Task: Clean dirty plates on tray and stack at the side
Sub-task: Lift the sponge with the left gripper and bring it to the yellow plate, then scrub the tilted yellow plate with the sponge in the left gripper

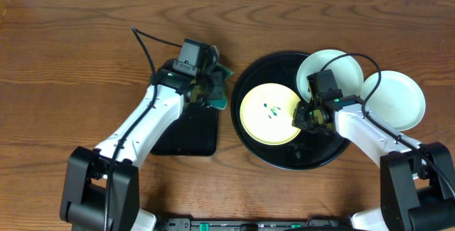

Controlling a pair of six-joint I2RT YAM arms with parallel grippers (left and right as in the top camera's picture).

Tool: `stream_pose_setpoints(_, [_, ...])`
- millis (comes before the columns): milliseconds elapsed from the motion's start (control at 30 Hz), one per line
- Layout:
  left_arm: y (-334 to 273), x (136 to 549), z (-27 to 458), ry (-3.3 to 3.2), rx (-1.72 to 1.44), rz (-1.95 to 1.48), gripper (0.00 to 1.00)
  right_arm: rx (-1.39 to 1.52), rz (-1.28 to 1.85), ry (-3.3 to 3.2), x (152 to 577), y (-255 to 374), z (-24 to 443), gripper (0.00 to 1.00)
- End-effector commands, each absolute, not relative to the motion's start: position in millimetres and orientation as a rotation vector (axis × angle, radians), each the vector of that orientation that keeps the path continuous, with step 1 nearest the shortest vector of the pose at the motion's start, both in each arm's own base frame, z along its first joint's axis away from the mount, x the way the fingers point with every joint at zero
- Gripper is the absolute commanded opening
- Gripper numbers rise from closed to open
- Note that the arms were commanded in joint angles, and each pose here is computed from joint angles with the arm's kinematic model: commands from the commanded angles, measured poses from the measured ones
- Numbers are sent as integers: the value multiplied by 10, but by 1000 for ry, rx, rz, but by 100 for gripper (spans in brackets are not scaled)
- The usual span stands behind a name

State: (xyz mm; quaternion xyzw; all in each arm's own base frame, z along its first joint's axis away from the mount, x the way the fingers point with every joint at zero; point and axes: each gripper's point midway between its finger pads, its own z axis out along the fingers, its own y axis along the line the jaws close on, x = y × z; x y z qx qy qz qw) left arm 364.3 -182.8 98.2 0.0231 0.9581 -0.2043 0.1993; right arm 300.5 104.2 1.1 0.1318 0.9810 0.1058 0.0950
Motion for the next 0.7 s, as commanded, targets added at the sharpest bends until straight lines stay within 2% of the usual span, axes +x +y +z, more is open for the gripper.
stream_pose_setpoints(0, [-2205, 3635, 1200, 2615, 109, -732, 8, 391, 288, 2967, 2851, 1032, -146, 1])
stream_pose_setpoints(267, [-2916, 3574, 1235, 2506, 254, -852, 7, 391, 289, 2967, 2850, 1032, -146, 1])
stream_pose_setpoints(667, [-3534, 3405, 589, 2537, 384, -903, 7, 390, 303, 2970, 2845, 1049, -144, 1])
